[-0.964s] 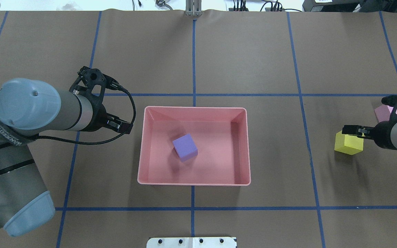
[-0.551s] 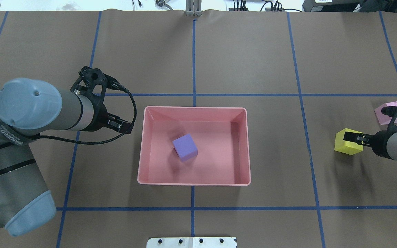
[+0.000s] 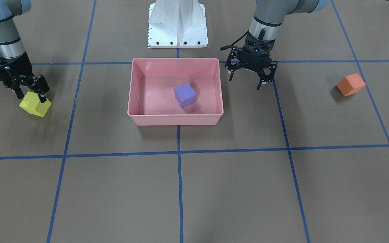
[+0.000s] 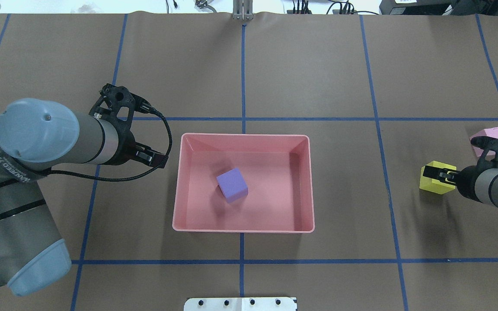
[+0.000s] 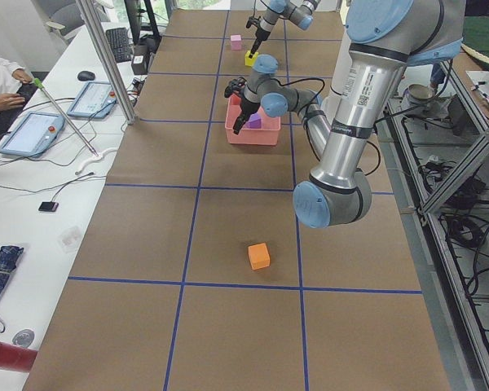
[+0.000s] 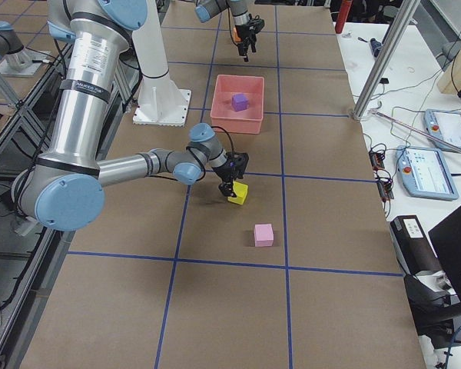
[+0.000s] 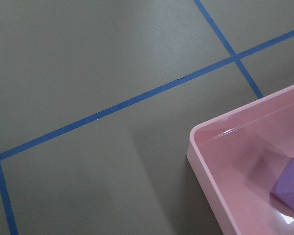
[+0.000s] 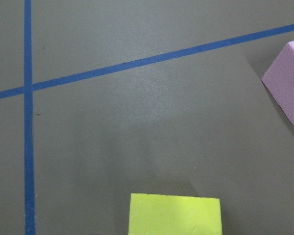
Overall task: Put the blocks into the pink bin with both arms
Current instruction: 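Lower the right gripper onto the yellow cube and grasp it while the left gripper withdraws, then carry the yellow cube into the pink bin and release it with the right gripper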
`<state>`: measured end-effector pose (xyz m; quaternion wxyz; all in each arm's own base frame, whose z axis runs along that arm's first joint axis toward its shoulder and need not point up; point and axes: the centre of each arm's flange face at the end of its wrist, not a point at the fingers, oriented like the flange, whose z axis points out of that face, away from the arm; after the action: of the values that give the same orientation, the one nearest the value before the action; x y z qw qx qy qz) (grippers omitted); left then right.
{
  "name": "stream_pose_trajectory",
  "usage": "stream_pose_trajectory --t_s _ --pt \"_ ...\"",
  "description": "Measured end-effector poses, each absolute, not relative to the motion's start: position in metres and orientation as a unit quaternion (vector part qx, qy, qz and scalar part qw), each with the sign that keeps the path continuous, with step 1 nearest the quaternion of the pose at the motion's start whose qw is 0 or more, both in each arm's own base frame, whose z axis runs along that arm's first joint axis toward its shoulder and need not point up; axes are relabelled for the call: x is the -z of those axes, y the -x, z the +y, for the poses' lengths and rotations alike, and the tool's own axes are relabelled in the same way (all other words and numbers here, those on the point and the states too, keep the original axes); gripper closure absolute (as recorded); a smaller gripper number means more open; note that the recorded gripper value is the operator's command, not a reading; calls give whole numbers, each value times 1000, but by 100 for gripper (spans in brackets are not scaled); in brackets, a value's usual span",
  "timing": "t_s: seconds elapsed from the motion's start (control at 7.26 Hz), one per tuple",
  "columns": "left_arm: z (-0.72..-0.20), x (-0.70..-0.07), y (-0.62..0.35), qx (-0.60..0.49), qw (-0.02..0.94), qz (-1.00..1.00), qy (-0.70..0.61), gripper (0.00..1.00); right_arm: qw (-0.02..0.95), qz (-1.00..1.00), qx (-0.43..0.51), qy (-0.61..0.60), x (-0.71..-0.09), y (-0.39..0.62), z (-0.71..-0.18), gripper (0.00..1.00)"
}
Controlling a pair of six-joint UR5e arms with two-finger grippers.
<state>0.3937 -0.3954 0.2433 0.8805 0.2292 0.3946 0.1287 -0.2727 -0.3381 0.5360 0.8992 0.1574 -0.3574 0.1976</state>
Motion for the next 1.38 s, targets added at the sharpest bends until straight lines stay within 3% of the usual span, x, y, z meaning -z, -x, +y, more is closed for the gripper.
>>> stream_pose_trajectory --t_s 0.14,0.28,0.41,0.55,0.69,0.96,1.38 --pt "-395 -244 -394 -128 881 394 -229 0 902 -353 -191 -159 -539 279 -333 4" --pt "-396 -246 -393 -128 882 393 -228 0 906 -344 -182 -167 -544 288 -327 57" --pt "-396 -247 -393 -128 882 392 -227 0 909 -335 -173 -175 -550 293 -323 71" --pt "-395 -248 -394 -128 882 392 -227 0 912 -329 -161 -183 -552 293 -321 73" --pt "-395 -248 -394 -128 883 392 -226 0 915 -324 -143 -191 -552 291 -321 86" --pt "-396 -248 -391 -132 882 391 -227 0 913 -326 -127 -211 -539 283 -331 88" --pt "-430 -287 -327 -196 879 375 -222 0 876 -404 -107 -239 -452 297 -358 88"
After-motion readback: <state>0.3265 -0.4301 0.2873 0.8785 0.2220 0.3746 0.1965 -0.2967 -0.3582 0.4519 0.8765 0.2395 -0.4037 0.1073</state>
